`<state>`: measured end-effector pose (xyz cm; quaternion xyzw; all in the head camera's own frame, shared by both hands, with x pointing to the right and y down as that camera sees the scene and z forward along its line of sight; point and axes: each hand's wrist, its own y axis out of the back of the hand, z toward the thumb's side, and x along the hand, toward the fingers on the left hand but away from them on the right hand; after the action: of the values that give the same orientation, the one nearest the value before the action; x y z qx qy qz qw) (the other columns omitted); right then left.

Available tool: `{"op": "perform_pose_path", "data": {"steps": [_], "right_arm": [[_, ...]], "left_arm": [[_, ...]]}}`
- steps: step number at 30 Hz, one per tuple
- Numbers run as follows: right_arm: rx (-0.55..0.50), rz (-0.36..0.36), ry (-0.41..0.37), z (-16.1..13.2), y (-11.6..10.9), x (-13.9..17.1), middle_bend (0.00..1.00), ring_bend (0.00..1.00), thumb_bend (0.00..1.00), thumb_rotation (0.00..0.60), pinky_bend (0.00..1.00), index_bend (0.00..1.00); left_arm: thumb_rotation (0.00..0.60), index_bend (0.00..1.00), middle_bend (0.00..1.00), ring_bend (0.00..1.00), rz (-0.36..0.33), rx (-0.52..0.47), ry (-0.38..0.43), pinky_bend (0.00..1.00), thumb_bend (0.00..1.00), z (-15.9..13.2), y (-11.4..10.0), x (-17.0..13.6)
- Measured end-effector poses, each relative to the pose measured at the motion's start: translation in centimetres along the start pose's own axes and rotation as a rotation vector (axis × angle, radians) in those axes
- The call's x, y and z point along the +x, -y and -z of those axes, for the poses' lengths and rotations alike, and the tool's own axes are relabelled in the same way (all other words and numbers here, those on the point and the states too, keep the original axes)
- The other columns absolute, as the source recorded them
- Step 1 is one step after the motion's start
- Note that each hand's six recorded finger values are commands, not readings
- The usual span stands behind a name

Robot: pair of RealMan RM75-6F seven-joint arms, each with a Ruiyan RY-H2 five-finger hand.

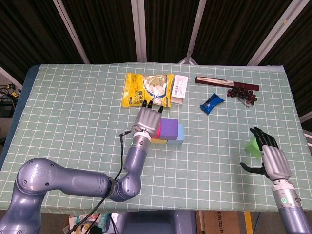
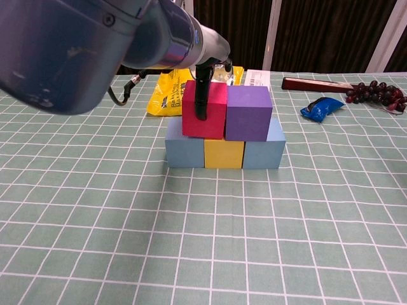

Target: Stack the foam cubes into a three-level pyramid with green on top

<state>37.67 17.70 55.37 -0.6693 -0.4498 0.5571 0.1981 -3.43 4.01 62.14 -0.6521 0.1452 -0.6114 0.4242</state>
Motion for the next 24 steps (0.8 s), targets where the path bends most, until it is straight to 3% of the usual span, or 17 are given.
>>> {"op": "perform_pose_path", "data": {"steps": [24], "right_arm": [[-0.003,-0.003,0.003,0.09,-0.02,-0.07,0.00,0.00,0.21,0.600,0.00,0.00]], "left_arm": [[0.600,0.00,0.38,0.03,0.006,0.001,0.001,0.00,0.39,-0.55,0.27,0.12]]}}
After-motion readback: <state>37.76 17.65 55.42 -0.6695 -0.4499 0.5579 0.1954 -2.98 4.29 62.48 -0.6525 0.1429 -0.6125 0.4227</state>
